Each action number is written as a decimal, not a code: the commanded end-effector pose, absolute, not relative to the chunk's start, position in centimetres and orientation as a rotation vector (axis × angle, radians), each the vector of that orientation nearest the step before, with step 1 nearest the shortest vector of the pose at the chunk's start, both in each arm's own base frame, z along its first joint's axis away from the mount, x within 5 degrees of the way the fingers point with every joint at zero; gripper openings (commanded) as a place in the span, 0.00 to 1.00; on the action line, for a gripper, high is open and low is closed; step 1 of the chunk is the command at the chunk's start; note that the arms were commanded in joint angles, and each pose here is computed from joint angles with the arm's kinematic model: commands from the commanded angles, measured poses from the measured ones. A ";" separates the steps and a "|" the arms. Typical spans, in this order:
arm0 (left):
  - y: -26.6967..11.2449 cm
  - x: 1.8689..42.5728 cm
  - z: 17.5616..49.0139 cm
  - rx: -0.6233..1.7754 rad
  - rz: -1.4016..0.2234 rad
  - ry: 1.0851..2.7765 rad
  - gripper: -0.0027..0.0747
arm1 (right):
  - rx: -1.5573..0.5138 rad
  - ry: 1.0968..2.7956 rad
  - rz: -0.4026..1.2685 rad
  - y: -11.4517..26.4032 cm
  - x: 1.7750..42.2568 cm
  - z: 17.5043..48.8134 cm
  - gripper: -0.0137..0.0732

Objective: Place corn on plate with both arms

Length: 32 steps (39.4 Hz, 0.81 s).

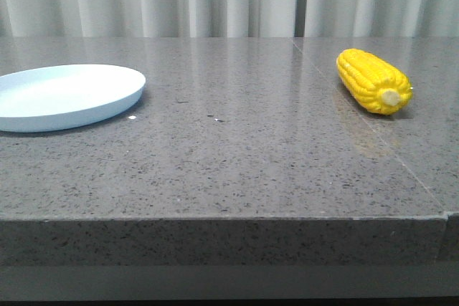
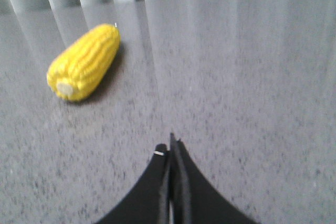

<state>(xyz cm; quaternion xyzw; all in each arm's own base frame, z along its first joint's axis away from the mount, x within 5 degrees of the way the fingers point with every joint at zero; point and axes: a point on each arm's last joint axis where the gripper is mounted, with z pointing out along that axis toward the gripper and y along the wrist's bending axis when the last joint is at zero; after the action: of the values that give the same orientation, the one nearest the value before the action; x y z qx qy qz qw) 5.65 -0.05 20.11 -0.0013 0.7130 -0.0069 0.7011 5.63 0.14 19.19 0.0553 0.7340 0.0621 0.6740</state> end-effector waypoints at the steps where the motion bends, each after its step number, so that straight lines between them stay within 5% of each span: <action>1: 0.0 5.4 21.7 -0.022 -0.030 1.375 0.01 | 0.111 1.471 0.125 0.0 5.2 22.3 0.08; 9: 0.0 4.3 26.5 -0.029 -0.042 1.254 0.01 | 0.099 1.409 0.132 0.1 3.9 26.9 0.08; 17: -0.1 4.6 31.4 -0.017 -0.039 1.407 0.01 | 0.097 1.480 0.135 0.2 4.4 31.6 0.08; 32: -0.1 8.8 34.7 -0.006 -0.018 1.500 0.01 | 0.112 1.674 0.129 0.2 9.5 33.3 0.08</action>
<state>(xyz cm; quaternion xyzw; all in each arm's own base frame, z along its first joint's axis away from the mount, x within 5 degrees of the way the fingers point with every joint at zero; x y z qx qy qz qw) 8.67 -0.09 32.54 -0.0018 0.7291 -0.0089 0.6843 9.03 0.30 31.53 0.0521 0.7736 0.0633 0.6284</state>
